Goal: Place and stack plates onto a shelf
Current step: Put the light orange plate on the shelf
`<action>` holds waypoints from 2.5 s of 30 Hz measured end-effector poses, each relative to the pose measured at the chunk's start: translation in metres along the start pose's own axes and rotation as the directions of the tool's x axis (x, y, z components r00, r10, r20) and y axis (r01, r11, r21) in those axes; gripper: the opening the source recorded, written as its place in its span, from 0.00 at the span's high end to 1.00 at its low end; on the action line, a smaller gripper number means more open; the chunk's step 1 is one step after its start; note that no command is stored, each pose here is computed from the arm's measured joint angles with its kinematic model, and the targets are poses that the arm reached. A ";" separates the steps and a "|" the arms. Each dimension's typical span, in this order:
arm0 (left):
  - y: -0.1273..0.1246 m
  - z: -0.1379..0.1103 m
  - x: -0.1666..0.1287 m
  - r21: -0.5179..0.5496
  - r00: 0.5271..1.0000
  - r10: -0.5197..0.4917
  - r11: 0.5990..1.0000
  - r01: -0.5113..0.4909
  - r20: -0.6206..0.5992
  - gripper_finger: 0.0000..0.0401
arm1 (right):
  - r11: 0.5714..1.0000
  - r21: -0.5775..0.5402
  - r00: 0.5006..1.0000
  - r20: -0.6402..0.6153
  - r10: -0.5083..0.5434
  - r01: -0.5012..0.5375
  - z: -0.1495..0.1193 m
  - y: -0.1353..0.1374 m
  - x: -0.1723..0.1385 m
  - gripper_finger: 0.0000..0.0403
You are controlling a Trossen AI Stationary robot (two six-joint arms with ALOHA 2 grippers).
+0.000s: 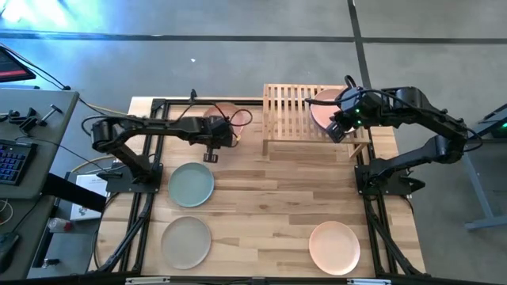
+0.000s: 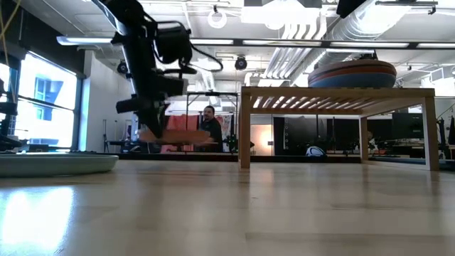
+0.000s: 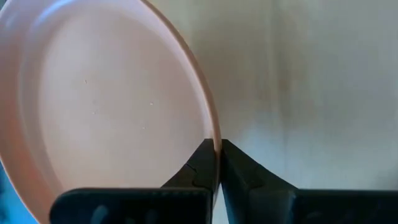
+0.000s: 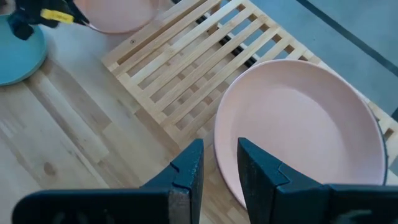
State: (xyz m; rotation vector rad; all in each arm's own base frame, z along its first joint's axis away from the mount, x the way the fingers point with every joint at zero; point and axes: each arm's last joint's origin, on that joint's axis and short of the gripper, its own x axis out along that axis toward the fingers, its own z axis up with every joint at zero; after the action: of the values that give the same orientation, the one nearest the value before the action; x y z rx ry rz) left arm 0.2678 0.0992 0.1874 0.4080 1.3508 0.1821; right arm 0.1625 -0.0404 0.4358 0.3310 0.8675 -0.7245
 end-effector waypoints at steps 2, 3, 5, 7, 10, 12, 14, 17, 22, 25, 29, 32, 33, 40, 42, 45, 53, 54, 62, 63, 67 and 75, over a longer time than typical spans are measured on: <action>0.003 -0.003 -0.011 -0.008 0.999 0.040 0.999 -0.040 0.008 1.00 | 1.000 0.000 1.000 0.005 -0.010 0.010 0.000 0.000 0.000 0.82; 0.004 -0.004 -0.016 -0.013 0.998 0.060 0.998 -0.060 0.013 1.00 | 1.000 0.000 1.000 0.006 -0.012 0.012 0.000 0.000 0.000 0.82; 0.007 -0.006 -0.025 -0.024 0.996 0.084 0.996 -0.084 0.033 1.00 | 1.000 0.000 1.000 0.006 -0.012 0.012 0.000 0.000 0.000 0.82; 0.009 -0.009 -0.035 -0.036 0.992 0.114 0.993 -0.112 0.052 1.00 | 1.000 0.000 1.000 0.006 -0.012 0.012 0.000 0.000 0.000 0.82; 0.013 -0.012 -0.049 -0.045 0.983 0.169 0.985 -0.166 0.077 1.00 | 1.000 0.001 1.000 0.007 -0.012 0.012 0.000 0.000 0.000 0.82; 0.015 -0.014 -0.058 -0.045 0.975 0.199 0.980 -0.195 0.098 1.00 | 1.000 0.002 1.000 0.008 -0.014 0.014 0.000 -0.001 0.000 0.82; 0.019 -0.013 -0.067 -0.050 0.967 0.224 0.974 -0.219 0.122 1.00 | 1.000 0.002 1.000 0.009 -0.017 0.017 0.000 -0.001 0.000 0.82; 0.028 -0.007 -0.084 -0.053 0.949 0.270 0.963 -0.265 0.161 1.00 | 1.000 0.016 1.000 0.010 -0.019 0.019 0.000 -0.001 0.000 0.82; 0.044 0.005 -0.112 -0.072 0.913 0.330 0.944 -0.322 0.241 1.00 | 0.999 0.047 1.000 0.013 -0.025 0.024 0.000 -0.001 0.000 0.82; 0.052 0.010 -0.127 -0.058 0.889 0.357 0.933 -0.356 0.287 1.00 | 0.999 0.047 1.000 0.013 -0.026 0.025 0.000 -0.001 0.000 0.82; 0.062 0.017 -0.144 -0.056 0.843 0.408 0.908 -0.416 0.351 1.00 | 0.998 0.063 1.000 0.012 -0.026 0.025 0.000 -0.001 0.000 0.82; 0.067 0.022 -0.153 -0.056 0.804 0.443 0.886 -0.460 0.397 1.00 | 0.997 0.076 1.000 0.012 -0.026 0.025 0.000 -0.001 0.000 0.82; 0.069 0.024 -0.155 -0.052 0.789 0.456 0.876 -0.480 0.411 1.00 | 0.997 0.077 1.000 0.012 -0.026 0.025 0.000 -0.001 0.000 0.82; 0.077 0.035 -0.160 -0.024 0.696 0.528 0.804 -0.594 0.486 1.00 | 0.996 0.077 0.999 0.023 -0.047 0.045 0.001 -0.001 0.000 0.82; 0.079 0.039 -0.159 -0.013 0.673 0.544 0.783 -0.622 0.501 1.00 | 0.996 0.077 0.998 0.025 -0.051 0.049 0.001 -0.001 0.000 0.82; 0.081 0.046 -0.152 0.021 0.666 0.549 0.764 -0.645 0.504 1.00 | 0.996 0.078 0.998 0.026 -0.051 0.049 0.001 -0.001 0.000 0.82; 0.092 0.063 -0.122 0.108 0.708 0.533 0.759 -0.642 0.462 1.00 | 0.995 0.089 0.998 0.049 -0.039 0.035 0.003 0.000 0.000 0.82; 0.095 0.066 -0.119 0.113 0.715 0.531 0.762 -0.638 0.455 1.00 | 0.995 0.092 0.998 0.055 -0.037 0.031 0.004 0.000 0.000 0.82; 0.117 0.094 -0.105 0.171 0.769 0.461 0.799 -0.577 0.442 1.00 | 0.995 0.095 0.998 0.062 -0.033 0.027 0.004 0.000 0.000 0.82; 0.118 0.097 -0.103 0.183 0.778 0.446 0.804 -0.565 0.443 1.00 | 0.995 0.094 0.998 0.062 -0.033 0.027 0.004 0.000 0.000 0.82; 0.121 0.105 -0.099 0.221 0.802 0.386 0.824 -0.522 0.456 1.00 | 0.995 0.095 0.998 0.062 -0.033 0.027 0.004 0.000 0.000 0.82; 0.117 0.113 -0.088 0.314 0.829 0.233 0.846 -0.430 0.508 1.00 | 0.995 0.094 0.997 0.062 -0.034 0.028 0.004 0.000 0.000 0.82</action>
State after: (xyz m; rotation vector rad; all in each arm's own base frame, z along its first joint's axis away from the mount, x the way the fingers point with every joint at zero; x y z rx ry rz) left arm 0.3705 0.1540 0.3309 0.9996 0.8317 0.0808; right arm 0.1654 -0.0426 0.4384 0.3766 0.7814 -0.8020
